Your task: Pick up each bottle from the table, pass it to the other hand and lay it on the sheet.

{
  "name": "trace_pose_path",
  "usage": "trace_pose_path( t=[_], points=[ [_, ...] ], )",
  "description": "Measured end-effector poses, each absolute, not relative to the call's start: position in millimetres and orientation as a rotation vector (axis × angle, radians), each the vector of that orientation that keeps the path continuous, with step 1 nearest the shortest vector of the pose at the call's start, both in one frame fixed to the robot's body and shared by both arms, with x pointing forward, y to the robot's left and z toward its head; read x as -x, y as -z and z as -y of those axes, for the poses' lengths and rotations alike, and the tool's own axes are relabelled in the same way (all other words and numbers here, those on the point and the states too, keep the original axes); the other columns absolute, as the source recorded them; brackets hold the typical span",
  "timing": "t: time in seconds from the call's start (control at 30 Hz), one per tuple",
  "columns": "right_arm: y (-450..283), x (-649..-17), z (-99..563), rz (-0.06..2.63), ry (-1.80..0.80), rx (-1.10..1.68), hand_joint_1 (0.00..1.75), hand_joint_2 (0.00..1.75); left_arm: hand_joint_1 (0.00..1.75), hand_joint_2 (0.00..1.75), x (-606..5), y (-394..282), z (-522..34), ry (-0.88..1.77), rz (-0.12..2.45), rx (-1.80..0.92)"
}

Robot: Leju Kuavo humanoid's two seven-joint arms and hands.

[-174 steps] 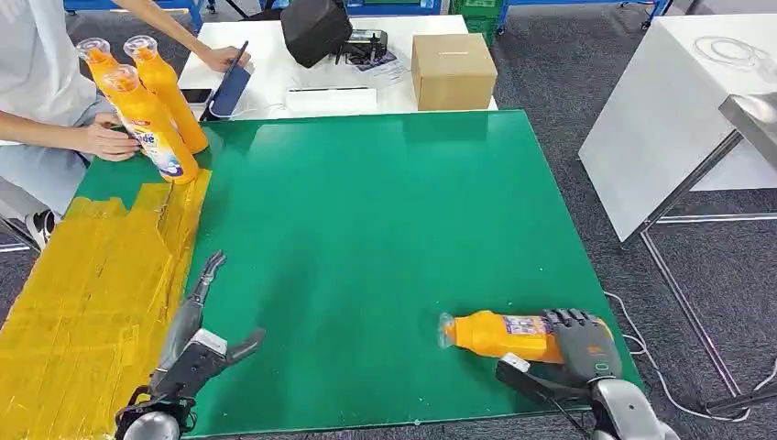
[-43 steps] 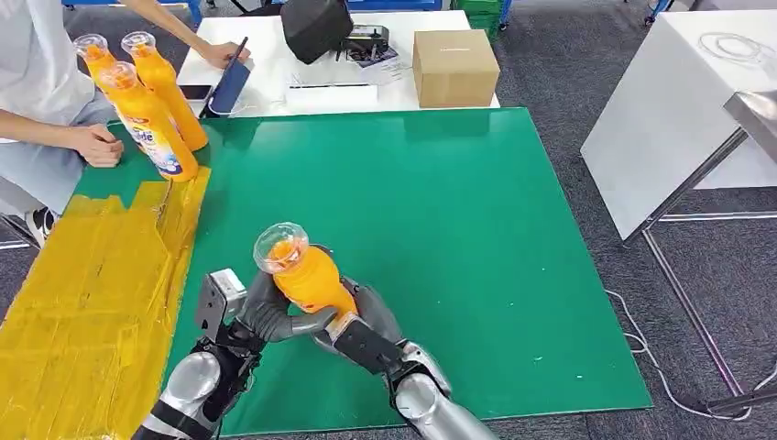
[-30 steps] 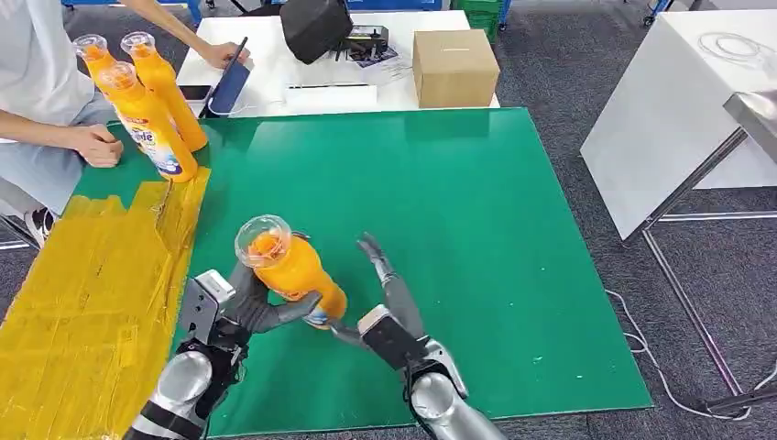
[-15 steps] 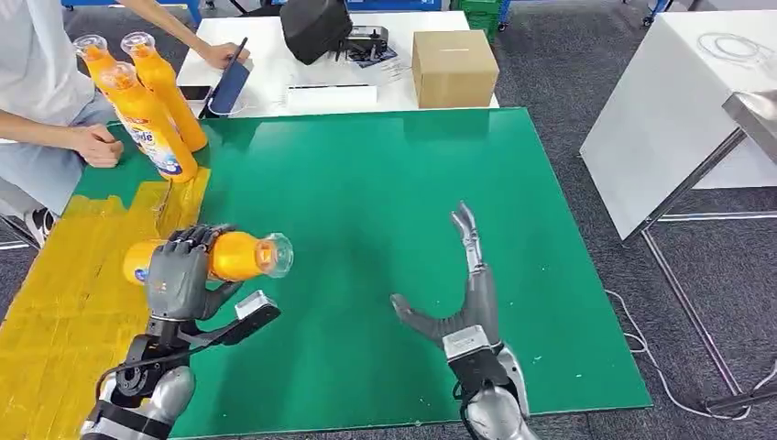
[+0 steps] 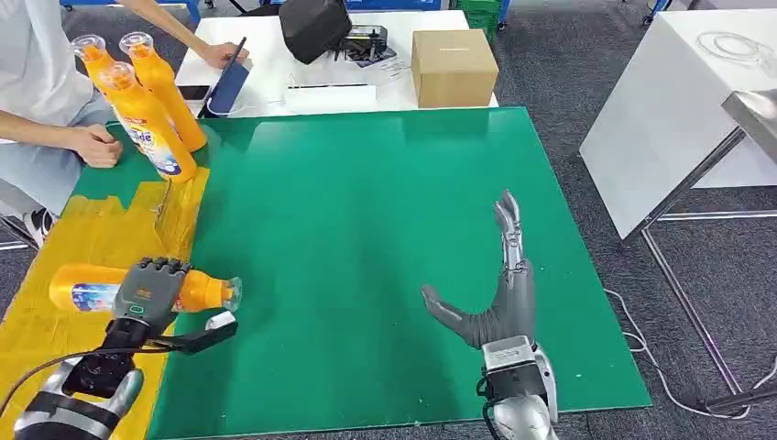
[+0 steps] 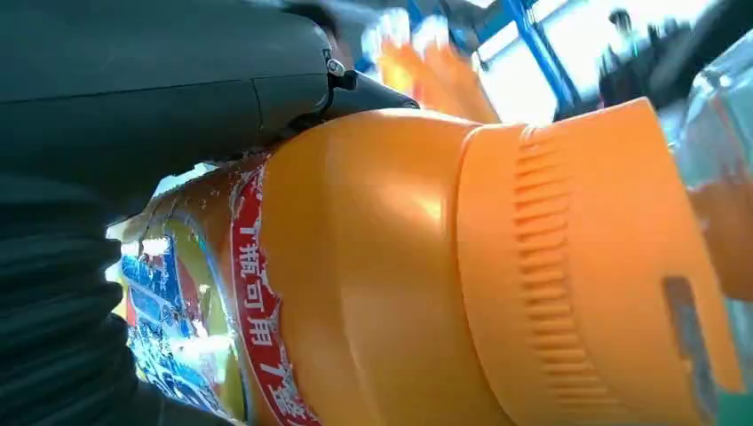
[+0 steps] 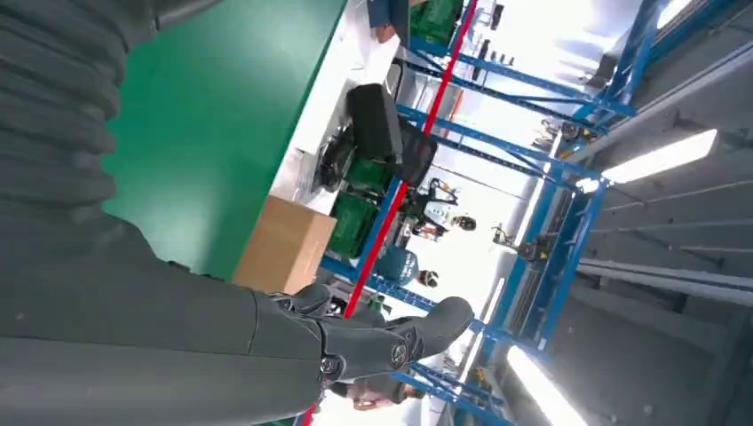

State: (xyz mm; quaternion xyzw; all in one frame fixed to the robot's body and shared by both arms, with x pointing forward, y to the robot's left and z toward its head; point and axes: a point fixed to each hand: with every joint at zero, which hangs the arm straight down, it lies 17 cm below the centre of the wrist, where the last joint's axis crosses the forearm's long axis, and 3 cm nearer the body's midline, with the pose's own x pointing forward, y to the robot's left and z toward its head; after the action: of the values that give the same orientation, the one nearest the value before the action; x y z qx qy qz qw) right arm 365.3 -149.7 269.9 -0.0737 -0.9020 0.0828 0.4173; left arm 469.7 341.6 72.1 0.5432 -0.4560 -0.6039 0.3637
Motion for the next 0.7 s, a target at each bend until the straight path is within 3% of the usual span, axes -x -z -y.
trace_pose_path(
  t=[0.17, 0.2, 0.23, 0.7],
  points=[
    [-269, -367, 154, 2.261, -0.207, 0.194, 0.00, 1.75, 1.75, 1.75, -466, -54, -364, 1.586, 1.106, -1.362],
    [-269, -367, 154, 2.260, -0.208, 0.195, 0.00, 1.75, 0.63, 1.75, -466, -52, -366, 1.582, 1.104, -1.352],
    [-269, -367, 154, 2.260, -0.209, 0.195, 0.00, 1.75, 0.00, 1.75, -465, -50, -367, 1.575, 1.105, -1.335],
    [-267, -367, 152, 2.254, -0.229, 0.177, 0.00, 1.75, 0.00, 1.75, -448, -47, -340, 1.477, 1.296, -1.131]
  ],
)
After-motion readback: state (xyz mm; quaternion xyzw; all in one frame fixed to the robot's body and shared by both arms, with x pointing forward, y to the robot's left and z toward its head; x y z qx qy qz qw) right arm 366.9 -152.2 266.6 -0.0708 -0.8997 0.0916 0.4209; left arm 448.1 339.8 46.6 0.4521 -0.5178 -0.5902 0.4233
